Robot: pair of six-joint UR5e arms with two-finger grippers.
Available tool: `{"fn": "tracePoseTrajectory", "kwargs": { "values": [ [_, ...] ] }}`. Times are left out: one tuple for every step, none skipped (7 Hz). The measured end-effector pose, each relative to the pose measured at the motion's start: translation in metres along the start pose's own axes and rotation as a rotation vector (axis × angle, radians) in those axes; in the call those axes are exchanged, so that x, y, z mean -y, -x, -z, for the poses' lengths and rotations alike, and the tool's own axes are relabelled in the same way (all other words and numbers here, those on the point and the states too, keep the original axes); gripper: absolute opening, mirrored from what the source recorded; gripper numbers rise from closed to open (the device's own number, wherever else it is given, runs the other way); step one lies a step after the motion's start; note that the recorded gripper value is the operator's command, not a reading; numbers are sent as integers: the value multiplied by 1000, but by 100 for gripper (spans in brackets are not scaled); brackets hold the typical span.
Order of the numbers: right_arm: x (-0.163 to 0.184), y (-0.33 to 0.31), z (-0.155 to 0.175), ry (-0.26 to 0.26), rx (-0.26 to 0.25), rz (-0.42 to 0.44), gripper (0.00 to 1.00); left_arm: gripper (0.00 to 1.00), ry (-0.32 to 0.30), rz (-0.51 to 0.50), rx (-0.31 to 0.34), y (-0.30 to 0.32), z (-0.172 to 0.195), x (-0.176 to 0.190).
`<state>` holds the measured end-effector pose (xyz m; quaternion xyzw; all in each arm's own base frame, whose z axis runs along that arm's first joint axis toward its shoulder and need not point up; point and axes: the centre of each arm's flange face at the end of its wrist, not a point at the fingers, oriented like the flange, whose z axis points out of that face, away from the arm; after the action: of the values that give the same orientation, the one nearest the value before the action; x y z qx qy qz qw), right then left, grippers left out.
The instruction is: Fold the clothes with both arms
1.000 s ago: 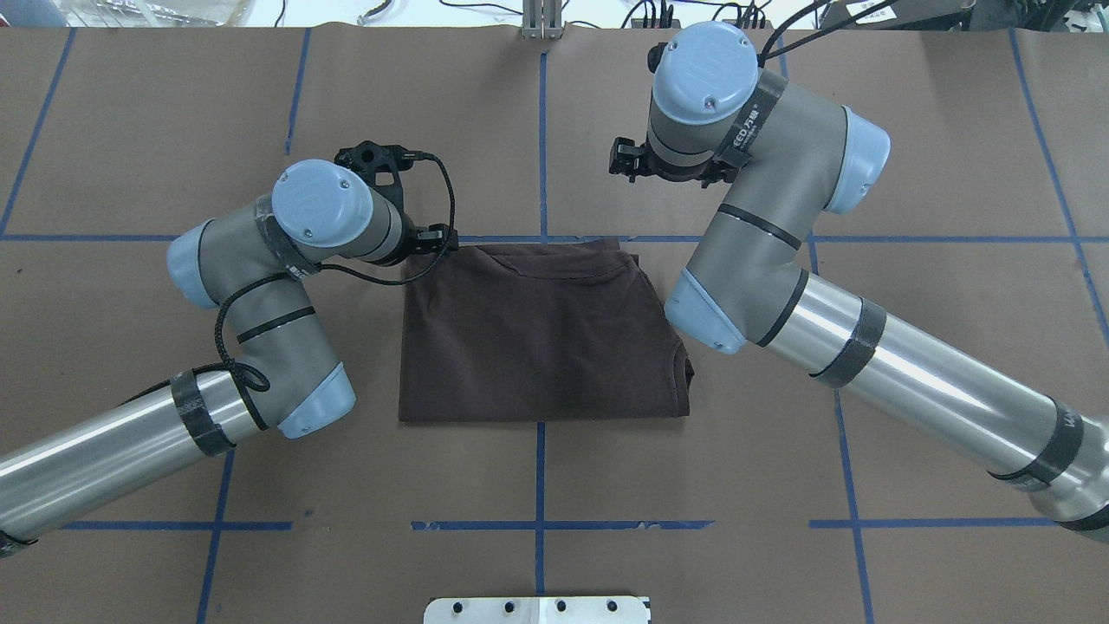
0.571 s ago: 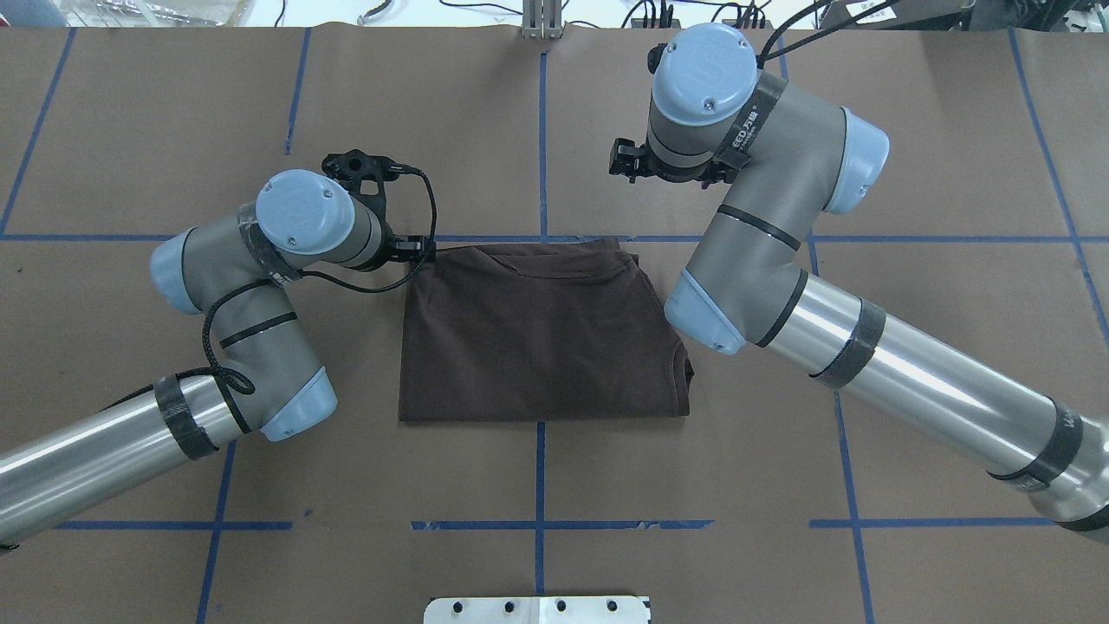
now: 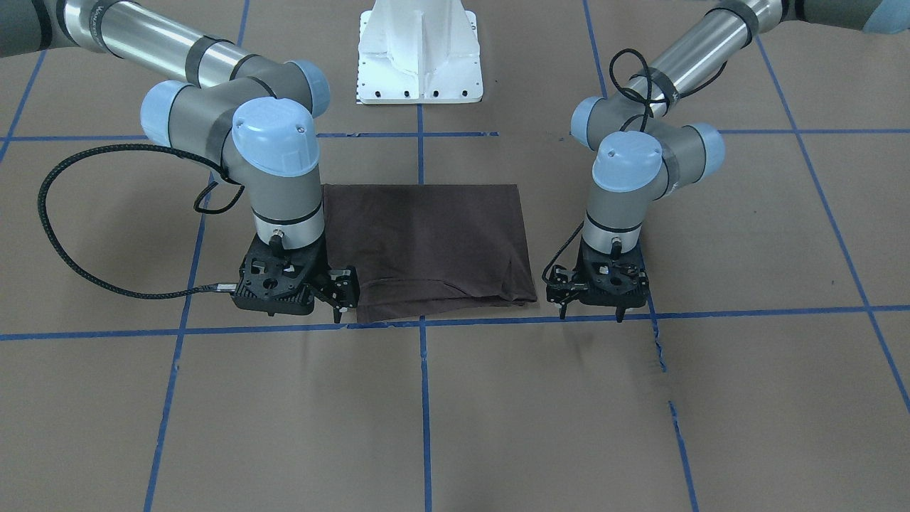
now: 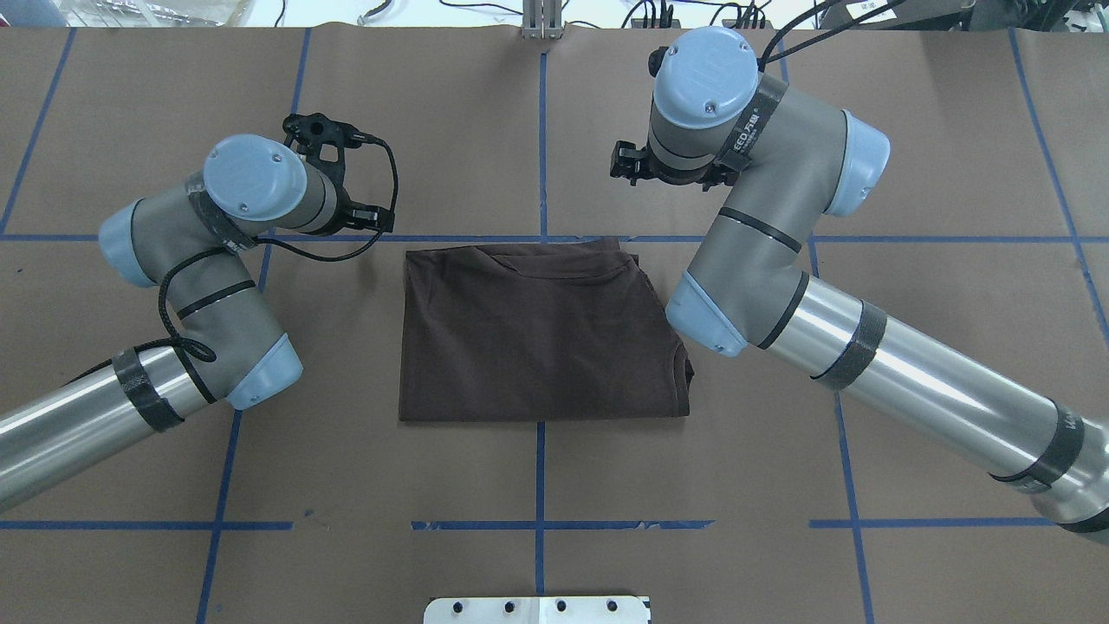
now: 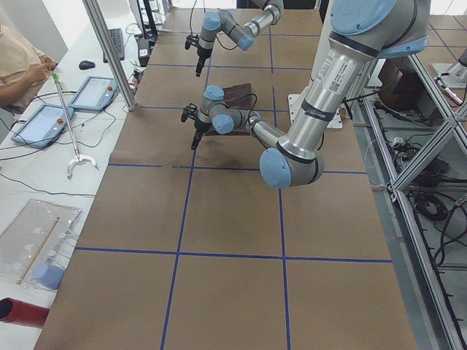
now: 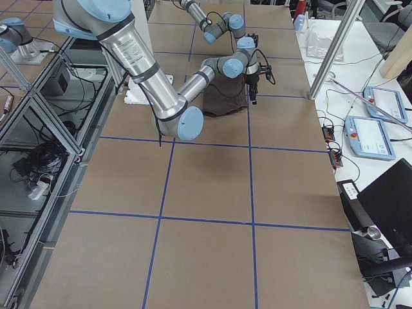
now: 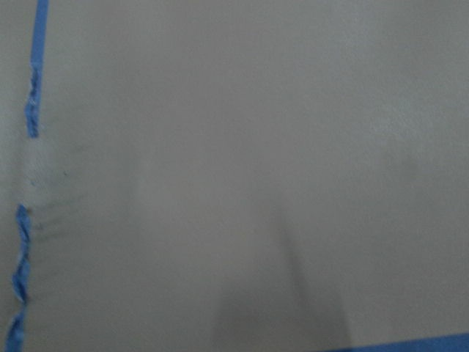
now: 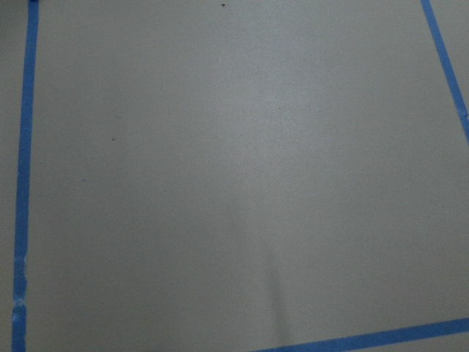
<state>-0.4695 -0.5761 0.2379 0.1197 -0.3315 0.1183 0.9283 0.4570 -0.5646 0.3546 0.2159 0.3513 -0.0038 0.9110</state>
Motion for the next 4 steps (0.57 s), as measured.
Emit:
{"fn": "tracePoseTrajectory", "kwargs": {
  "values": [
    [4,-4,8,12,-8,10,100,100,-6,-9,-35,3,22,10],
    [11,-19,26,33,-21,42,100,100,-6,-34,-61,11,48,15],
    [18,-51,52,65,-30,87,100,100,4,-82,-60,27,78,13],
    [25,-103,80,98,-26,148,100,100,20,-140,-48,58,115,9]
  ]
}}
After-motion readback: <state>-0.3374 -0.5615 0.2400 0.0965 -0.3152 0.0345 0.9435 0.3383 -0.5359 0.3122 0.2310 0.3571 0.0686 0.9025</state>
